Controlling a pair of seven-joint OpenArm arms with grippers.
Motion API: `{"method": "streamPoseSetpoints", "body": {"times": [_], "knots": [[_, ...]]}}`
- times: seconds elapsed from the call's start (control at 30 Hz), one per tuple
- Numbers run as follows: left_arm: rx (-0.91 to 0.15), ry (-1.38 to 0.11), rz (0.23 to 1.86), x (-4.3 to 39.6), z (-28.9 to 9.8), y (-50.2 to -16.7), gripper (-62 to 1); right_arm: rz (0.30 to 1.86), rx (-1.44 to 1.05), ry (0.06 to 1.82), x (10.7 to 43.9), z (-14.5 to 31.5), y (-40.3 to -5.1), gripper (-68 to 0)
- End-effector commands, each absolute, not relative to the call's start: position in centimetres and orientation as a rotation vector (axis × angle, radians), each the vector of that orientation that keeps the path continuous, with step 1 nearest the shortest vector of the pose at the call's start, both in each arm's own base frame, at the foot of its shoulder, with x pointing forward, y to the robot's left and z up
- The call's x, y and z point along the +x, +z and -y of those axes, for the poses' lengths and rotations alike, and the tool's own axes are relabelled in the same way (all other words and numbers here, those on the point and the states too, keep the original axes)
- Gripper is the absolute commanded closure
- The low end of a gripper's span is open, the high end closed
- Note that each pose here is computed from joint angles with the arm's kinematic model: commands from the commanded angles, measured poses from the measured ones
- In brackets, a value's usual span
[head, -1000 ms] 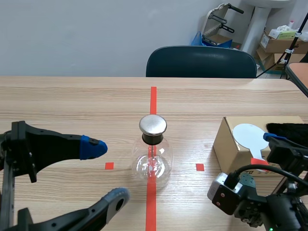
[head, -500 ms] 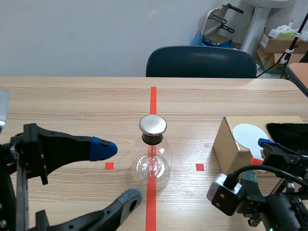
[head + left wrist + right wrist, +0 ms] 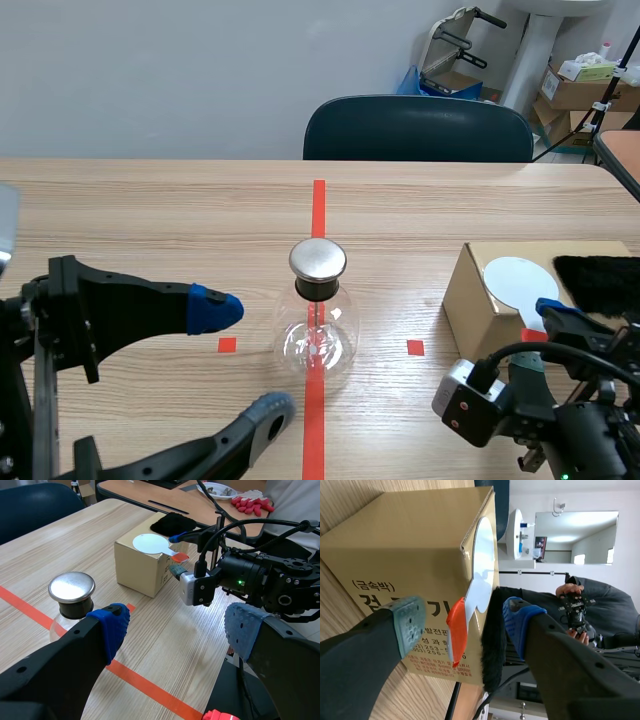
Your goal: Do the electroscope experiment
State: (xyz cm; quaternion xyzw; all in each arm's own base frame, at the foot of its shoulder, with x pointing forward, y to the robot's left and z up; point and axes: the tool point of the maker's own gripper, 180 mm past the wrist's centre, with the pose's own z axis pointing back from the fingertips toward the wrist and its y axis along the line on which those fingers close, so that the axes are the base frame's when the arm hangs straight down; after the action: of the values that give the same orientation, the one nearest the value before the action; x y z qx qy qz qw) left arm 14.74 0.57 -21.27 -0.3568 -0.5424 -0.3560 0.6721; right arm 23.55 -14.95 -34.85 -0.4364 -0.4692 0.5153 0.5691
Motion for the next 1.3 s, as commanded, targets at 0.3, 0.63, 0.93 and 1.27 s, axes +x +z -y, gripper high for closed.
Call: {"method": "streamPoseSetpoints", "body": {"times": [0.3,0.63,0.93,1.27], "knots": [[-0.830,-0.790,1.248,14.66,-0.28,-20.35,-42.2,1.134,-1.049,1.224,24.14,14.94,-34.00,-22.5],[-0.829,-0.790,1.247,14.67,-0.28,-20.36,-42.2,1.126,-1.054,1.217,24.14,15.17,-34.01,-0.8],[-0.830,-0.790,1.247,14.66,-0.28,-20.36,-42.2,1.126,-1.055,1.217,24.14,15.17,-34.01,-0.8],[-0.830,-0.790,1.247,14.66,-0.28,-20.36,-42.2,1.121,-1.058,1.213,24.14,15.30,-34.01,-0.8]]}}
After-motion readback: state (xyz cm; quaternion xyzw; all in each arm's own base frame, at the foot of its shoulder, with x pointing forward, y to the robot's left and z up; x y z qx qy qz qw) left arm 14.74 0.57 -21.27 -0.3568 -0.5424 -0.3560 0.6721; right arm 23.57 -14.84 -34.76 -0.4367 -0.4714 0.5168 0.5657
